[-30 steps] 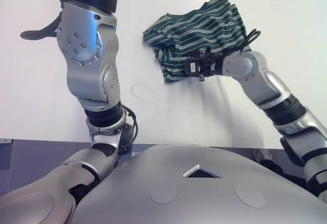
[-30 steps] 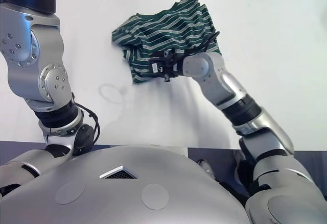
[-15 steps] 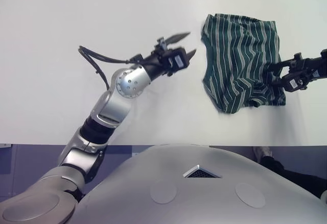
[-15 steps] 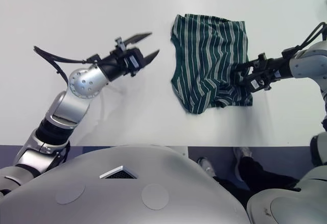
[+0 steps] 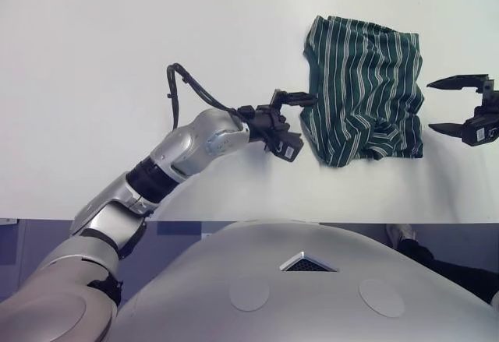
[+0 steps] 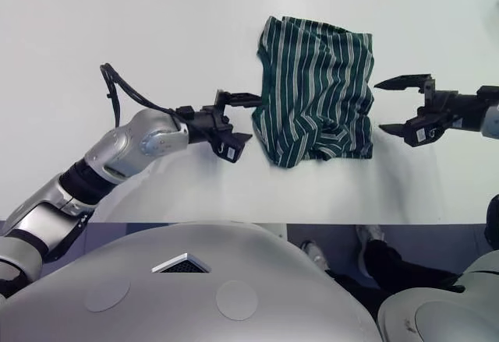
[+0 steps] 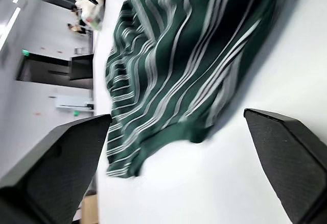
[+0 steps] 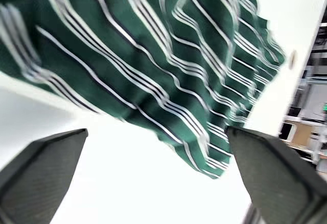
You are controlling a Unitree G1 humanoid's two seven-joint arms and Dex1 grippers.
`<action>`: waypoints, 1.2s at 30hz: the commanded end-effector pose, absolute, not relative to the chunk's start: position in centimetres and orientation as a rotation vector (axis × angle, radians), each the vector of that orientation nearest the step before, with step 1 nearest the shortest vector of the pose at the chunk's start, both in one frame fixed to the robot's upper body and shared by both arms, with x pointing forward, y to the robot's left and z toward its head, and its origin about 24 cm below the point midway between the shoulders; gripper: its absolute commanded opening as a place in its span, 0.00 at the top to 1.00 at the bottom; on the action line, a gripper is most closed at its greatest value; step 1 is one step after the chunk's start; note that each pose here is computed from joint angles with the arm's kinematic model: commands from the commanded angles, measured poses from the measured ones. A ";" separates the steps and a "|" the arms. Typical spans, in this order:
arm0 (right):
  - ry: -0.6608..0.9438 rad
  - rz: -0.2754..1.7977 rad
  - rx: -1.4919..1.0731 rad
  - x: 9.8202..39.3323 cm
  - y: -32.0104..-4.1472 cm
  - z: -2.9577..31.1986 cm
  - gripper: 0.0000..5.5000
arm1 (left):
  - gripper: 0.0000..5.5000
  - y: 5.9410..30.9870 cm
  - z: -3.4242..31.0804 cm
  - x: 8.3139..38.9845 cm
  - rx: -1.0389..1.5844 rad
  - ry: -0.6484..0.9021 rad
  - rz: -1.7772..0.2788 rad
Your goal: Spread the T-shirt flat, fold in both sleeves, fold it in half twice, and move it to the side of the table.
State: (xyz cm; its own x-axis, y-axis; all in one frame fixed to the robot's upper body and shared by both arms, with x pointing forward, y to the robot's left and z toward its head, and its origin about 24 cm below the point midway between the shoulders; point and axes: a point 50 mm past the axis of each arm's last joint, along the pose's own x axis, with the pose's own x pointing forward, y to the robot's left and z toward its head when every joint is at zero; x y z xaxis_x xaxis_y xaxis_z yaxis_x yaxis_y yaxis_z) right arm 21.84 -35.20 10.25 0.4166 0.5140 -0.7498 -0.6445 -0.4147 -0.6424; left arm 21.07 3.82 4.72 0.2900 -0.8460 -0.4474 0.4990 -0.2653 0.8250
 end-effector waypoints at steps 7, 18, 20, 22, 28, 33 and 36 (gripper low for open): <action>0.004 1.519 -1.525 18.7 -34.1 5.6 0.02 | 0.02 2.9 -0.7 19.5 1.321 -0.294 -1.567; -0.095 1.549 -1.494 18.1 -33.2 2.4 0.28 | 0.39 3.1 -2.6 20.6 1.272 -0.169 -1.515; -0.110 1.541 -1.473 18.4 -32.6 2.1 0.39 | 0.48 3.0 -2.7 21.0 1.263 -0.159 -1.489; -0.146 1.529 -1.434 18.8 -31.6 1.7 0.49 | 0.57 2.8 -2.8 21.2 1.247 -0.152 -1.474; -0.168 1.501 -1.355 19.0 -30.3 1.3 0.75 | 0.74 2.8 -3.2 21.0 1.182 -0.136 -1.495; -0.130 1.442 -1.343 19.7 -30.6 2.2 0.95 | 0.84 3.0 -3.3 21.0 1.168 -0.116 -1.510; -0.155 1.413 -1.301 20.8 -29.9 3.2 0.97 | 0.89 3.2 -3.2 21.3 1.170 -0.106 -1.520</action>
